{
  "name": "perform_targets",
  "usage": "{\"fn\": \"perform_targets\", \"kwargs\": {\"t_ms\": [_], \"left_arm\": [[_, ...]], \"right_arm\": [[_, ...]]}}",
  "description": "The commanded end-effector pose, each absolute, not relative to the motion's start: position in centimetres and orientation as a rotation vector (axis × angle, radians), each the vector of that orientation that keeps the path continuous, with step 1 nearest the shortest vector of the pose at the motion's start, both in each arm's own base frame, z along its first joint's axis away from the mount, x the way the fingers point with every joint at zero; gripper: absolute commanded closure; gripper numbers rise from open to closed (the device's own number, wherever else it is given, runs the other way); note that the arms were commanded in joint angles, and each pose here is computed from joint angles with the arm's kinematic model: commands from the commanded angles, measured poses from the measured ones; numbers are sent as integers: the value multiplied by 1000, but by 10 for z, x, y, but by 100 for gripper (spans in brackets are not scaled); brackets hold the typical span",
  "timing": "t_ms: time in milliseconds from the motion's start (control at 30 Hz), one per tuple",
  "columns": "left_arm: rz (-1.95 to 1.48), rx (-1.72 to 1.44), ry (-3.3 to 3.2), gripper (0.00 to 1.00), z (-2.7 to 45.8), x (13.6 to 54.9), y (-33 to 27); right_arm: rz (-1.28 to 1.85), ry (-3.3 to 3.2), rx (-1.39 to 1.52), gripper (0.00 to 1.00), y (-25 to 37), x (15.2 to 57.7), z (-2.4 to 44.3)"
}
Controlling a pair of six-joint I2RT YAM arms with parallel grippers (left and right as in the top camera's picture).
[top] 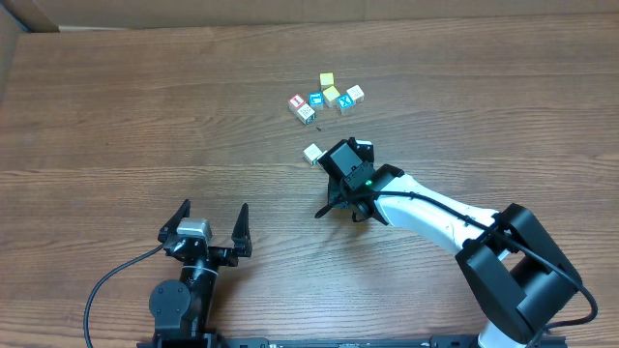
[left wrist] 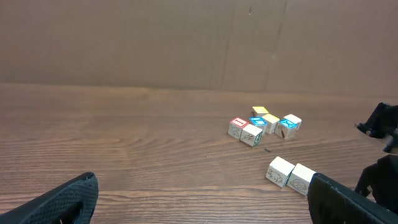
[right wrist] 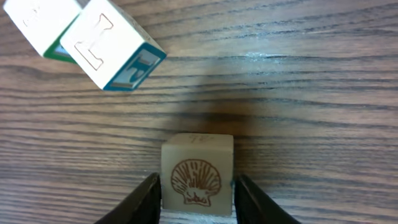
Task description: Flip 3 blocks
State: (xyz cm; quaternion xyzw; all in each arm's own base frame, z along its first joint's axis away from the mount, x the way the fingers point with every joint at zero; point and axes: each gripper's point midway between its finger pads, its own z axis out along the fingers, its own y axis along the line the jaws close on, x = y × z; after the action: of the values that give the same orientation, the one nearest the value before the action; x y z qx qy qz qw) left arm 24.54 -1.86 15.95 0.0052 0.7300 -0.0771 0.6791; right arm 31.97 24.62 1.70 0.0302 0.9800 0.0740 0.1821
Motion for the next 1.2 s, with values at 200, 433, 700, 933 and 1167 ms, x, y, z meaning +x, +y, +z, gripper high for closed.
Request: {"fn": "perform_targets", "kwargs": {"t_ms": [200,433,700,933,1167], "left_arm": [[-163,37,1637,0,159,245,-21],[-163,37,1637,0,159,245,-21],[-163,38,1637,0,159,245,-21],[-163,37,1637,0,159,245,-21],[-163,37,1637,0,159,245,-21]], "right_arm": [[201,2773,77,75,244,318,19],[383,2833,38,88,264,303,99],[611,2953,-18,87,275,260,144],[485,3094,15,87,253,232,113],[467,3128,27,88,258,211,83]]}}
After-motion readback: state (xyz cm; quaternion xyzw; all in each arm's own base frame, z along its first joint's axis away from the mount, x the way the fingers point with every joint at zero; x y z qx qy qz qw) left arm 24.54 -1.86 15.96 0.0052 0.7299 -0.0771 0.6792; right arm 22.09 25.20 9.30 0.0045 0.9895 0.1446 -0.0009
